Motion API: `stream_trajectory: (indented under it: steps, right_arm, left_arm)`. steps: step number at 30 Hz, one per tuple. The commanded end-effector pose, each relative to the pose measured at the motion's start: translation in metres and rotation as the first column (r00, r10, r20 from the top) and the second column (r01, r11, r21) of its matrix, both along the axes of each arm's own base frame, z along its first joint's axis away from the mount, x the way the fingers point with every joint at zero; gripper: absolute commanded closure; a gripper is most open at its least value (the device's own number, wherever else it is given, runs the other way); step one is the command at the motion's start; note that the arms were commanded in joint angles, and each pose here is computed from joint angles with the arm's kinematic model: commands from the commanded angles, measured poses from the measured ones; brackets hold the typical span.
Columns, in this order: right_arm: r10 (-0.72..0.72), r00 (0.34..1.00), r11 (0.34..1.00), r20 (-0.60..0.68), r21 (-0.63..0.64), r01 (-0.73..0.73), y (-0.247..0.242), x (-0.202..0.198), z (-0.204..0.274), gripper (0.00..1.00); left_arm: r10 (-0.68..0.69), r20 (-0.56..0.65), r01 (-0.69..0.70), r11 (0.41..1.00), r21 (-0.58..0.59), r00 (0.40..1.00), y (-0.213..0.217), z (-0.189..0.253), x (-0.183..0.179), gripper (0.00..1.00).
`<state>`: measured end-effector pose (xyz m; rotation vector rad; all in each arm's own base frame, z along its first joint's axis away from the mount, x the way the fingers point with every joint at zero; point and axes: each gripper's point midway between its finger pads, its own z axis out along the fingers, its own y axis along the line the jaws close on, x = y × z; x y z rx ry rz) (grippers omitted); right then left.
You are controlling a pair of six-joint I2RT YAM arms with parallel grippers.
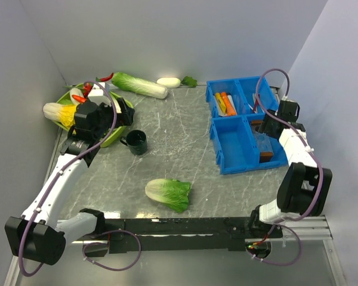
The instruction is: Prepare toiletry sets of a toothbrush and toothpaste on the tray
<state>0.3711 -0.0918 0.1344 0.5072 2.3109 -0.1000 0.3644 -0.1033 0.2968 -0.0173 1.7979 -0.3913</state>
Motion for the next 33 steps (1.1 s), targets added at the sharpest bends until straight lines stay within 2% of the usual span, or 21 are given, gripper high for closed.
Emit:
stream_trajectory:
  steps: [1,8,17,29,33]
  right_arm:
    - [0.025,1.0,1.0,0.012,-0.013,-0.025,-0.007,0.021,0.003,0.3]
    - [0.034,0.998,0.999,-0.062,-0.038,-0.036,-0.018,0.022,-0.027,0.31]
    - [0.04,0.996,0.999,-0.085,-0.03,-0.042,-0.022,0.024,-0.037,0.33]
    - [0.057,0.99,0.998,-0.13,-0.007,-0.059,-0.021,0.029,-0.052,0.42]
    - [0.059,0.988,0.998,-0.14,-0.005,-0.06,-0.022,0.03,-0.057,0.49]
  left_arm:
    - [-0.031,0.041,0.031,1.0,0.003,0.999,-0.005,0.008,0.002,0.04]
    - [-0.042,0.03,0.042,0.999,0.008,0.999,-0.007,0.003,0.005,0.03]
    - [-0.055,0.007,0.055,0.998,0.006,0.998,-0.011,-0.005,0.007,0.04]
    - [-0.053,-0.002,0.053,0.998,0.014,0.999,-0.011,-0.009,0.008,0.04]
    - [-0.061,0.0,0.061,0.998,0.014,0.998,-0.012,-0.008,0.007,0.03]
